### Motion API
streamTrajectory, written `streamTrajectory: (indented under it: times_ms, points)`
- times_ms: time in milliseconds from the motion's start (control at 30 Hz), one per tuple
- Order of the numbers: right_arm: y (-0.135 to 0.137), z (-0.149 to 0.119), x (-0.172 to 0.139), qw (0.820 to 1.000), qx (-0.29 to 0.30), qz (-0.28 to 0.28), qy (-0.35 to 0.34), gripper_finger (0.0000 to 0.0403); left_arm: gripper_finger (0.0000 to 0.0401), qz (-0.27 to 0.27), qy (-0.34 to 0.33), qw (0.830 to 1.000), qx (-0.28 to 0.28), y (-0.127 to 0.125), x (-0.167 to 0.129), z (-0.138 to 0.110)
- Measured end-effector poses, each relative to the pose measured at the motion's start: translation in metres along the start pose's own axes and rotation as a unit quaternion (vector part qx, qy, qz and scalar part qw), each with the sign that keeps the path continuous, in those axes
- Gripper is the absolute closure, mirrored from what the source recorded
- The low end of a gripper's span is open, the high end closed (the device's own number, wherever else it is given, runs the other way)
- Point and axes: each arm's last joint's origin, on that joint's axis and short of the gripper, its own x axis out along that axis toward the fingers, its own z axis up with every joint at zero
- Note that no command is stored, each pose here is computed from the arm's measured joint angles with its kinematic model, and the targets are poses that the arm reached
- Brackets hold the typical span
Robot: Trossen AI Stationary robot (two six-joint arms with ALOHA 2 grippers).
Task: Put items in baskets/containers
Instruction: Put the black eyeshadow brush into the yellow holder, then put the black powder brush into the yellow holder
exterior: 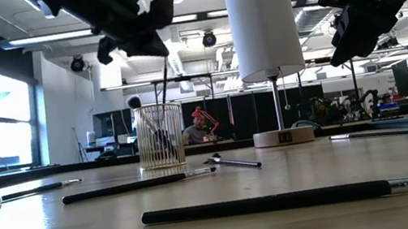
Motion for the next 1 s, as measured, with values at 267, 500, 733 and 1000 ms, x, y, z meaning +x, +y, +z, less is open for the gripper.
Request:
streamTrajectory:
  times_ms: [267,500,733,1000]
  points:
    - [0.000,0.000,0.000,1.000,0.000,0.000,0.000,0.0402,0.0380,0.003,0.026,0.999,0.026,-0.006,0.010,-0.021]
    - [0.000,0.000,0.000,1.000,0.002,0.000,0.000,0.0402,0.0333,-0.002,0.029,0.999,0.025,-0.006,0.010,-0.021]
    - [0.000,0.000,0.000,1.000,0.002,0.000,-0.001,0.0402,0.0299,-0.005,0.039,0.999,0.034,-0.009,0.007,-0.008]
    - [0.000,0.001,0.000,1.000,0.001,-0.003,-0.007,0.0402,0.0298,-0.017,0.122,0.991,0.057,-0.019,-0.011,0.046]
